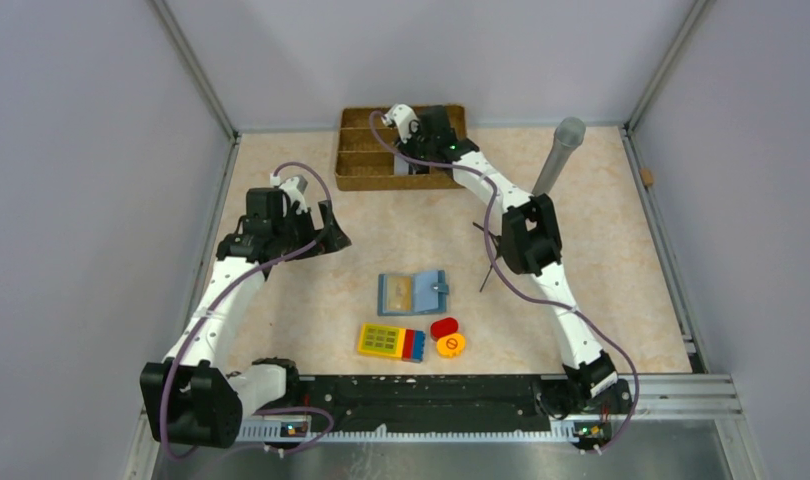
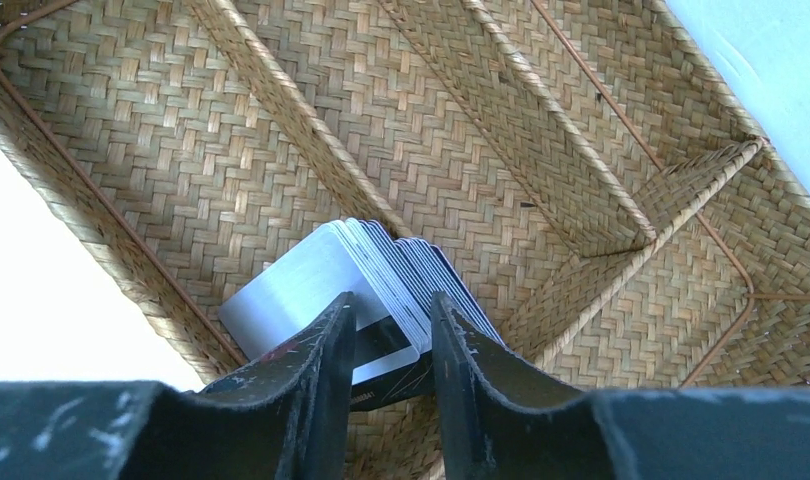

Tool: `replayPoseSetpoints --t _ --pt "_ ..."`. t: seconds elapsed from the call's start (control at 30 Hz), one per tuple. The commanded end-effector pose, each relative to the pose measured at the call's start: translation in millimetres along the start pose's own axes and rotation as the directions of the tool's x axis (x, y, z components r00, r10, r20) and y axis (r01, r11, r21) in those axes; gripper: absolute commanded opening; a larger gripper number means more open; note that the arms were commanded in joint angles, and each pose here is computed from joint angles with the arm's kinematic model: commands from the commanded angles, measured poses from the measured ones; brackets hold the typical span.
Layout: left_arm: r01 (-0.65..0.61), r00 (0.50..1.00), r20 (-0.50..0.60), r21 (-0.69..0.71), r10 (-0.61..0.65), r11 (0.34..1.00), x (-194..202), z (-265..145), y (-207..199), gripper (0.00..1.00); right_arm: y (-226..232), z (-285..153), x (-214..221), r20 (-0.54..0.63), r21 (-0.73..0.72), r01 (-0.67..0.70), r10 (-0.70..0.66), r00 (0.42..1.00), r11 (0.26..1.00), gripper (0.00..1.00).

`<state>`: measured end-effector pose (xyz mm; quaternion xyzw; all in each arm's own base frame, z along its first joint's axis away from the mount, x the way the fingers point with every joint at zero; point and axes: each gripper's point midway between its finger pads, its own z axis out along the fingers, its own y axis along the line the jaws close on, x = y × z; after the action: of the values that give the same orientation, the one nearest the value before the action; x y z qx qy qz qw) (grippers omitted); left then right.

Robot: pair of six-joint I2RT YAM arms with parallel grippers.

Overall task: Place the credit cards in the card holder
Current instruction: Move the storage box to the center of the board.

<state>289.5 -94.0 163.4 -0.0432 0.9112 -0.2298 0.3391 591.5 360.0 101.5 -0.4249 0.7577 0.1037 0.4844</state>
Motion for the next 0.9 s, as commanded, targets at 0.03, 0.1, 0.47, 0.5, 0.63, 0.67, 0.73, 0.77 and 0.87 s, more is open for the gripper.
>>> replayPoseSetpoints --t 0.03,0.1,0.47,0.5,0.63,0.67,0.73,0.77,0.87 --pt "0.001 1.000 0.026 0.022 -0.001 1.000 -6.8 3.4 -1.8 0.99 -4.4 -12.0 4.0 -0.030 -0.007 0.014 -0.014 0.999 1.000 0.37" --pt "0.002 1.000 0.026 0.024 -0.003 1.000 -7.1 3.1 -2.1 0.99 -1.0 -12.8 11.8 -0.053 -0.018 0.009 -0.010 0.999 1.000 0.44" --pt "0.000 1.000 0.028 0.036 -0.001 0.999 -7.3 2.0 -4.1 0.99 14.8 -41.3 27.6 -0.093 -0.027 -0.034 0.032 0.995 0.999 0.59" --pt "0.001 1.000 0.029 0.035 -0.002 0.999 -7.6 1.7 -3.7 0.99 17.8 -44.7 29.3 -0.096 -0.029 -0.038 0.035 0.995 0.999 0.59" --pt "0.000 0.999 0.032 0.036 -0.001 0.999 -7.7 1.0 -4.0 0.99 29.7 -57.1 33.8 -0.102 -0.025 -0.040 0.038 0.994 0.999 0.59" --pt "-0.001 0.999 0.033 0.036 0.000 0.999 -7.9 0.7 -4.2 0.99 33.7 -60.0 36.0 -0.108 -0.024 -0.043 0.040 0.993 0.999 0.59" --pt "-0.001 0.999 0.034 0.038 0.000 0.999 -7.7 0.1 -4.7 0.99 40.8 -66.0 39.7 -0.118 -0.025 -0.053 0.049 0.992 0.998 0.59" --pt "-0.002 0.999 0.035 0.040 0.001 0.999 -8.0 -0.2 -5.0 0.99 44.2 -70.6 39.1 -0.120 -0.022 -0.058 0.055 0.991 0.998 0.59" --pt "-0.003 0.999 0.039 0.036 0.002 0.999 -8.3 -0.9 -4.6 0.99 59.2 -81.7 43.9 -0.145 -0.010 -0.086 0.084 0.986 0.996 0.59"
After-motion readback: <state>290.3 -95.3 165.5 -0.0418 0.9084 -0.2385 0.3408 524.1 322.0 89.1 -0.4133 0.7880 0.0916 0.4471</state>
